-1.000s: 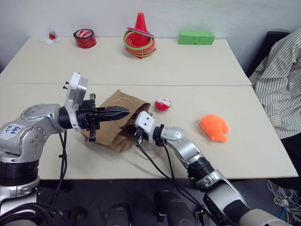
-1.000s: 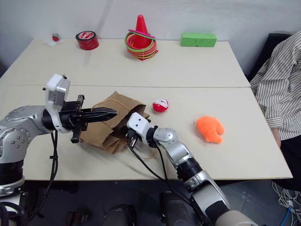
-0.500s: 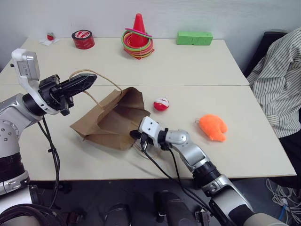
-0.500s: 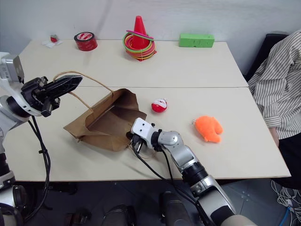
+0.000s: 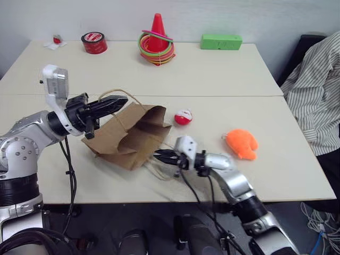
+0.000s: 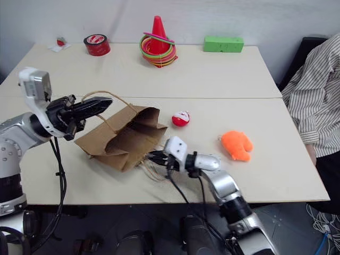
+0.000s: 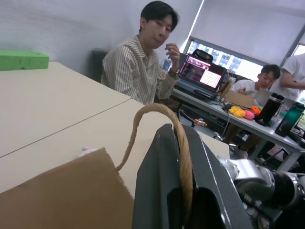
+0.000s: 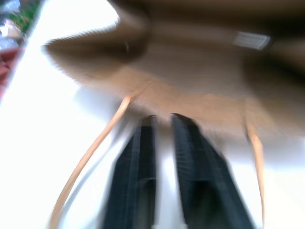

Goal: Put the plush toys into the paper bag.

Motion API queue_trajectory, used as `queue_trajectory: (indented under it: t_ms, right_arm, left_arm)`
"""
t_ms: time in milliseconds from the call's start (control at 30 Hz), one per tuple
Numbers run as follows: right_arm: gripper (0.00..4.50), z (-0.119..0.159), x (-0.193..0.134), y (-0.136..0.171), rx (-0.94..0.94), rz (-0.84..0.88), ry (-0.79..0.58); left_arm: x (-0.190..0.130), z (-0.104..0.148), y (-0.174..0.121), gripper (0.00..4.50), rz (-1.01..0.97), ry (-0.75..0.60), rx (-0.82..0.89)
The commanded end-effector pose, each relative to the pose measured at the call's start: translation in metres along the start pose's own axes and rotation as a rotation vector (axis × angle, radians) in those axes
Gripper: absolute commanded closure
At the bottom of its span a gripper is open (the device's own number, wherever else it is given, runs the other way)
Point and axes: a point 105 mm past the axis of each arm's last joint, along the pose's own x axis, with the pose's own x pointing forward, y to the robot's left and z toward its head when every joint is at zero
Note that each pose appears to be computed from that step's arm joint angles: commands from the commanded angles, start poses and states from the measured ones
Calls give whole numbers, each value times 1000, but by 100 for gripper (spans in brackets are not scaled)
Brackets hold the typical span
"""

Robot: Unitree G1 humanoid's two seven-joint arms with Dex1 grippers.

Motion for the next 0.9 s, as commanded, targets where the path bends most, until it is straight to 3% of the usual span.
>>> queue_trajectory:
  t_ms: [33, 133, 267, 367, 500, 667, 767, 900]
  right_arm:
    - [253, 34, -40, 3, -59, -68, -128]
    - [150, 44, -85, 3, -86, -209, -151]
    - [3, 30, -155, -1, -114, -481, -6]
    - [3, 8, -219, 15, -104, -702, 150]
    - [3, -17, -267, 42, -63, -887, 309]
    - [3, -14, -257, 23, -102, -928, 350]
    - [3, -10, -235, -13, -141, -896, 386]
    - [3, -9, -217, -38, -125, -881, 420]
  left_arm:
    - [6, 7, -7, 450, -48, -2, 36]
    - [7, 6, -7, 450, -67, 11, 29]
    - [8, 4, -4, 450, -84, 16, 17]
    - [8, 3, -2, 450, -87, 13, 7]
    - [5, 5, 0, 450, -84, -11, -16]
    - [3, 6, -2, 450, -97, 10, -29]
    - [3, 8, -2, 450, -95, 16, -30]
    - [1, 9, -6, 450, -110, 67, -13]
